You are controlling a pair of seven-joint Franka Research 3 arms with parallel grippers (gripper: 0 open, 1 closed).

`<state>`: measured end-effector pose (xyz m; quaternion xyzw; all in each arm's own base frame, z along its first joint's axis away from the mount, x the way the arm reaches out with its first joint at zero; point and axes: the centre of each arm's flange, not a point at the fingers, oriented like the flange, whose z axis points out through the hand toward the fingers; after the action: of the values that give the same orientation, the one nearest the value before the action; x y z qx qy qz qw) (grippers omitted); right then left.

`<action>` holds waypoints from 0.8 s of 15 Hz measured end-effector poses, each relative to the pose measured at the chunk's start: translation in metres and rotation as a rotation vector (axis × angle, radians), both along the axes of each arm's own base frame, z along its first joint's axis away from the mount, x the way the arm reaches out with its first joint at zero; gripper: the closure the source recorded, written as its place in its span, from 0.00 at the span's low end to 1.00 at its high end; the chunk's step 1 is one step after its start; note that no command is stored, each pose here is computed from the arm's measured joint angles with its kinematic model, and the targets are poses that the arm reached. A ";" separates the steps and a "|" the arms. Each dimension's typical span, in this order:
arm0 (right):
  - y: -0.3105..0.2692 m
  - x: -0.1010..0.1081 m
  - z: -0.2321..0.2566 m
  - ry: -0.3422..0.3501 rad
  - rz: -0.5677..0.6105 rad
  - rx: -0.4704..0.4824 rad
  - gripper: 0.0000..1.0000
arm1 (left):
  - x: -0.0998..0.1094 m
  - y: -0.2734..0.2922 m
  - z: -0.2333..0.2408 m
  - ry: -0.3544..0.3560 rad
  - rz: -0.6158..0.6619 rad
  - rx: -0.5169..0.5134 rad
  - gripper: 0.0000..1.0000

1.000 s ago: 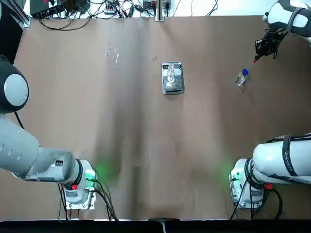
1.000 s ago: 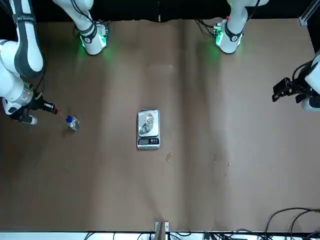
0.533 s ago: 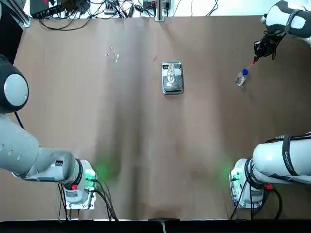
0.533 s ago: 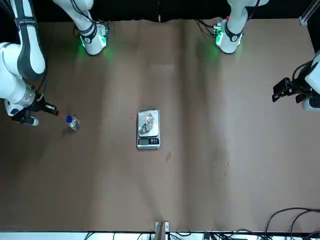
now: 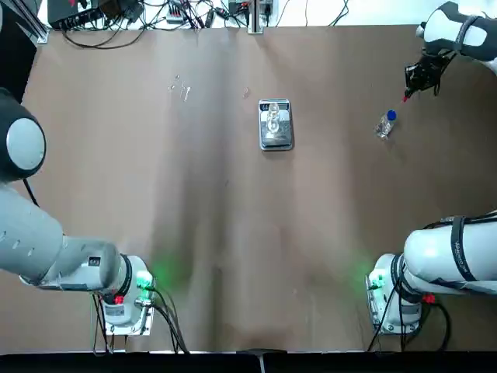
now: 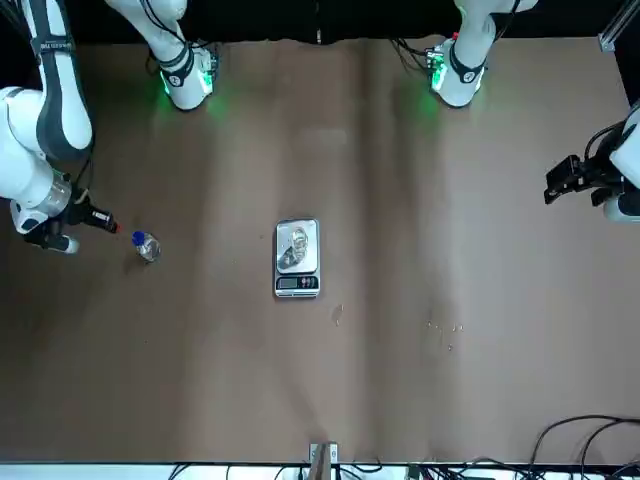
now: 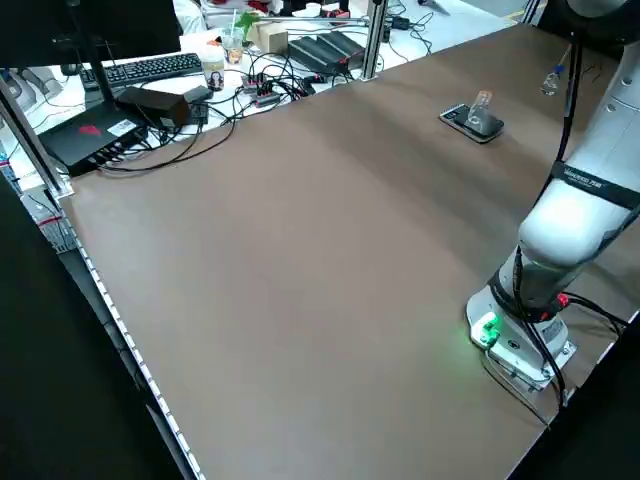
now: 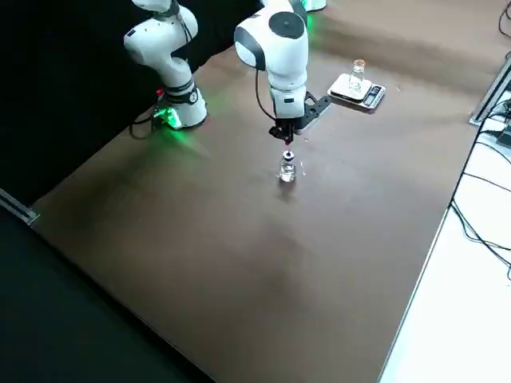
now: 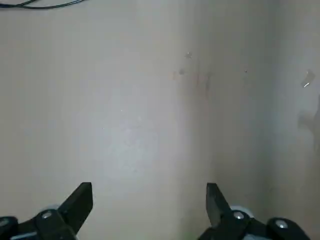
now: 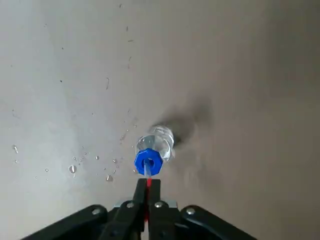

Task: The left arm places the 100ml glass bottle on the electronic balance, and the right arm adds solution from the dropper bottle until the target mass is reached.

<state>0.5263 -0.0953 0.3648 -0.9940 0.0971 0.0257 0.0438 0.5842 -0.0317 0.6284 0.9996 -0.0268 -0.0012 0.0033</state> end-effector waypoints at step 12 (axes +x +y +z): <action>-0.002 0.000 0.000 -0.004 0.023 0.000 0.96 | 0.000 0.000 0.000 0.000 0.000 0.000 0.00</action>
<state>0.5264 -0.0970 0.3646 -0.9951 0.0857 0.0240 0.0437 0.5841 -0.0319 0.6284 0.9996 -0.0269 -0.0012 0.0033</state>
